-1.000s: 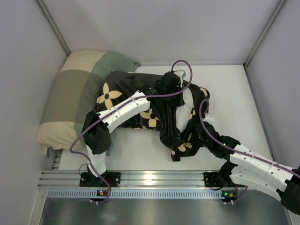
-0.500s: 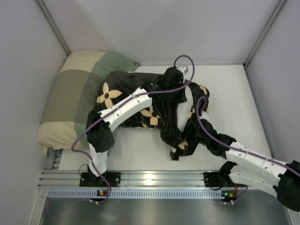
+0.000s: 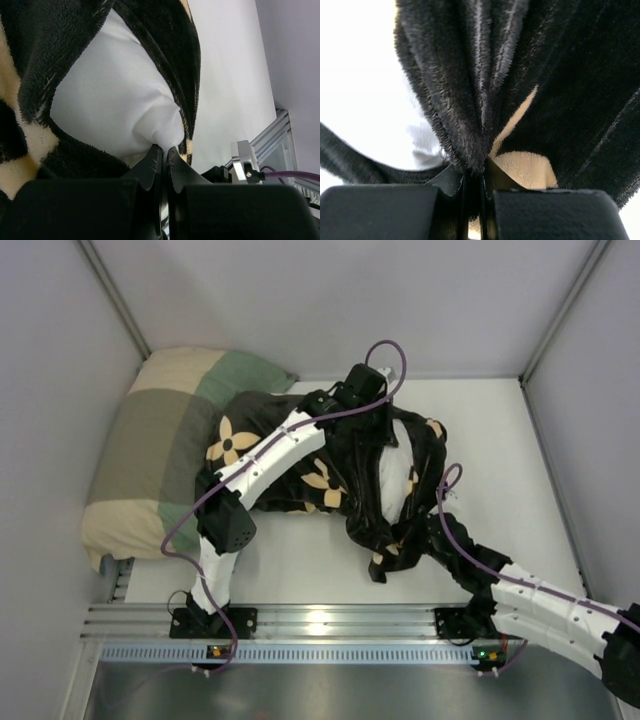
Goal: Remove the pillowcase from the pillow
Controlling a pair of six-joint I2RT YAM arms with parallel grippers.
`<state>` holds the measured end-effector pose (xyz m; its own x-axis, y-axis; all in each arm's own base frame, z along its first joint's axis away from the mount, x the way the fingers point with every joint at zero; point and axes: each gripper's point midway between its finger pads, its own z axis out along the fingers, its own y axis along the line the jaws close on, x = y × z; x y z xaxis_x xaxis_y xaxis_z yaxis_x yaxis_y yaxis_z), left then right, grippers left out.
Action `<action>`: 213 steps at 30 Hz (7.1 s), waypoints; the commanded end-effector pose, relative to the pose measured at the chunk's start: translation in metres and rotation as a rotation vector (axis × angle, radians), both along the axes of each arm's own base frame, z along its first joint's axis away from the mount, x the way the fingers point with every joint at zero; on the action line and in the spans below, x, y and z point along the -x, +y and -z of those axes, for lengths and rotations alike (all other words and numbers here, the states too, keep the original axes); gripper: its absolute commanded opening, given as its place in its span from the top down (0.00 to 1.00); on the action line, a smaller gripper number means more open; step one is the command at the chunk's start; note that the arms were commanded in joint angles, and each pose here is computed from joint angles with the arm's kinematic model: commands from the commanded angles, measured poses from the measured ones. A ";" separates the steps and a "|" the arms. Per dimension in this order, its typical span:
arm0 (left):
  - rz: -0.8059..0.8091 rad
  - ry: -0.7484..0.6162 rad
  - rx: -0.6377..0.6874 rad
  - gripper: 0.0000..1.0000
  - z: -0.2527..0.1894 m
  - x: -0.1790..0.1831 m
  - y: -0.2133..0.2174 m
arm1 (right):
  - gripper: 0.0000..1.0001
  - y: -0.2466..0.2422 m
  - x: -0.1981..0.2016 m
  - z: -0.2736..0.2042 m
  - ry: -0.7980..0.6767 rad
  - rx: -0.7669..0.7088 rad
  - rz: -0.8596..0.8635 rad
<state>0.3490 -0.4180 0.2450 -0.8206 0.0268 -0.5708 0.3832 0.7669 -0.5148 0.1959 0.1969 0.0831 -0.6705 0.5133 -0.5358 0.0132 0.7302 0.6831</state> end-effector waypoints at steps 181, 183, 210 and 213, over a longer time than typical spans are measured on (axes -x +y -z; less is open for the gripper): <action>0.132 0.077 0.234 0.04 0.075 0.297 0.050 | 0.00 -0.068 0.044 -0.137 -0.117 -0.041 -0.156; 0.084 0.059 0.189 0.03 0.090 0.298 0.051 | 0.01 -0.071 0.042 -0.147 -0.136 -0.017 -0.146; -0.275 -0.264 0.055 1.00 0.027 0.146 0.110 | 0.01 -0.077 0.062 -0.120 -0.105 0.010 -0.144; -0.245 -0.257 0.032 1.00 0.034 0.146 0.104 | 0.00 -0.075 0.064 -0.118 -0.094 -0.004 -0.157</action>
<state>0.1936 -0.3155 0.2012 -0.6659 -0.1917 -0.7210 0.2884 0.8251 -0.4857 0.1362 0.1209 0.2050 -0.6763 0.4163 -0.6078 -0.1638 0.7194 0.6750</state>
